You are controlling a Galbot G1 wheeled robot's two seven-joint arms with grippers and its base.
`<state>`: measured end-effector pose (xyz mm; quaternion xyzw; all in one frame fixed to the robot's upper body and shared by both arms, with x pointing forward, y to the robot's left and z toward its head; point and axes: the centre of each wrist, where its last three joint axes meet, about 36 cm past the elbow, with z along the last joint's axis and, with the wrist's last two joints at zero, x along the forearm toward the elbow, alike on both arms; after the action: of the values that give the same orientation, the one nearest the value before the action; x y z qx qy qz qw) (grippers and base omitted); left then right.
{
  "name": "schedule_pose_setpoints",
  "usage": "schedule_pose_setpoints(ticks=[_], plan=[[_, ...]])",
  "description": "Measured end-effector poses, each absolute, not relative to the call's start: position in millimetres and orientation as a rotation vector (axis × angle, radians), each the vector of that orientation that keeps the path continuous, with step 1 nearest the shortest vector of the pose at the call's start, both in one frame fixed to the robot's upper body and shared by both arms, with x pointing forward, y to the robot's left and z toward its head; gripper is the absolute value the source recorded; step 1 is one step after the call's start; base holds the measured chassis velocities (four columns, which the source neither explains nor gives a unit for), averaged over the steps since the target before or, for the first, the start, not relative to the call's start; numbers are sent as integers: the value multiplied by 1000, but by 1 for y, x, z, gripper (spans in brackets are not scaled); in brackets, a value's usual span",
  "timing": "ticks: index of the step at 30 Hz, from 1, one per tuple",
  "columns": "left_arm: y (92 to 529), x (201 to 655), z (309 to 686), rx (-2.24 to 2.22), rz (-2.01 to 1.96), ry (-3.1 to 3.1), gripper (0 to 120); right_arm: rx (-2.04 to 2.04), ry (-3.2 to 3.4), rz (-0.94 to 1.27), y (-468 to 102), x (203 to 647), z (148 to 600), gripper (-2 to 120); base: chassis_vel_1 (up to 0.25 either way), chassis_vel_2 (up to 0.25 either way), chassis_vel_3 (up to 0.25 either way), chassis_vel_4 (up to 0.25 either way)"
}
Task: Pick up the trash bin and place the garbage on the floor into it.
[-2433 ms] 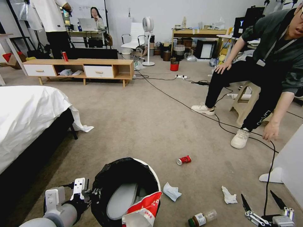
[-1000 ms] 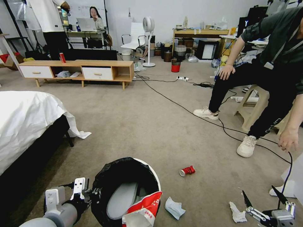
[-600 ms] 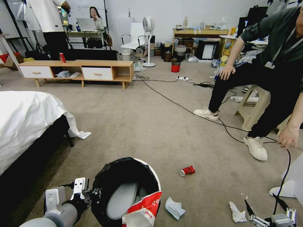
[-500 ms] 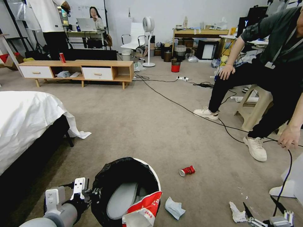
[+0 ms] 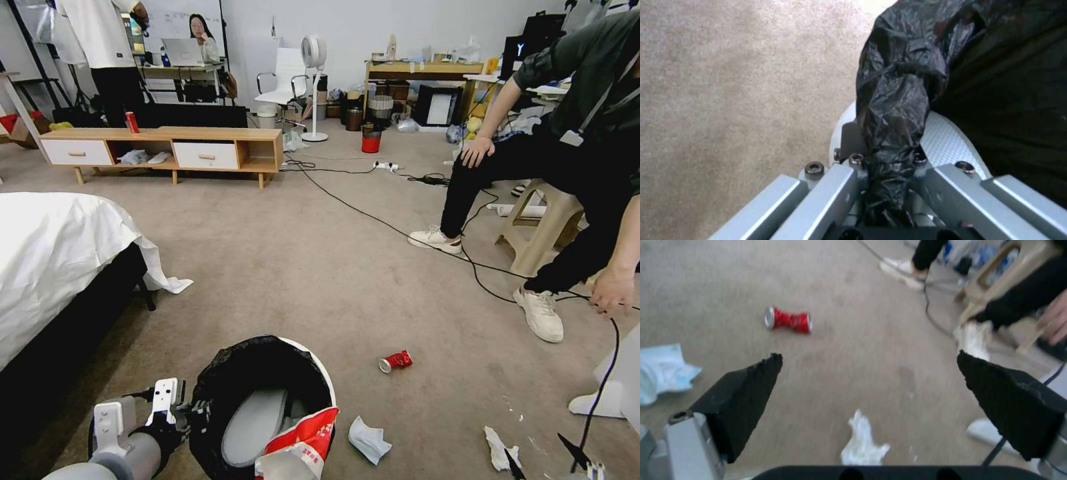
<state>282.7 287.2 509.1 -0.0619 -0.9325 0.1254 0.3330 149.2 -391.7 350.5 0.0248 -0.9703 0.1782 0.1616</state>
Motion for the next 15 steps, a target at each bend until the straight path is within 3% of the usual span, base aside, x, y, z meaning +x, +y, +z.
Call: schedule_pose_setpoints(ticks=[15], plan=[[288, 283, 511, -161, 325, -2443, 1, 99, -2685, 328, -385, 138, 310, 100, 0, 0, 0, 0]])
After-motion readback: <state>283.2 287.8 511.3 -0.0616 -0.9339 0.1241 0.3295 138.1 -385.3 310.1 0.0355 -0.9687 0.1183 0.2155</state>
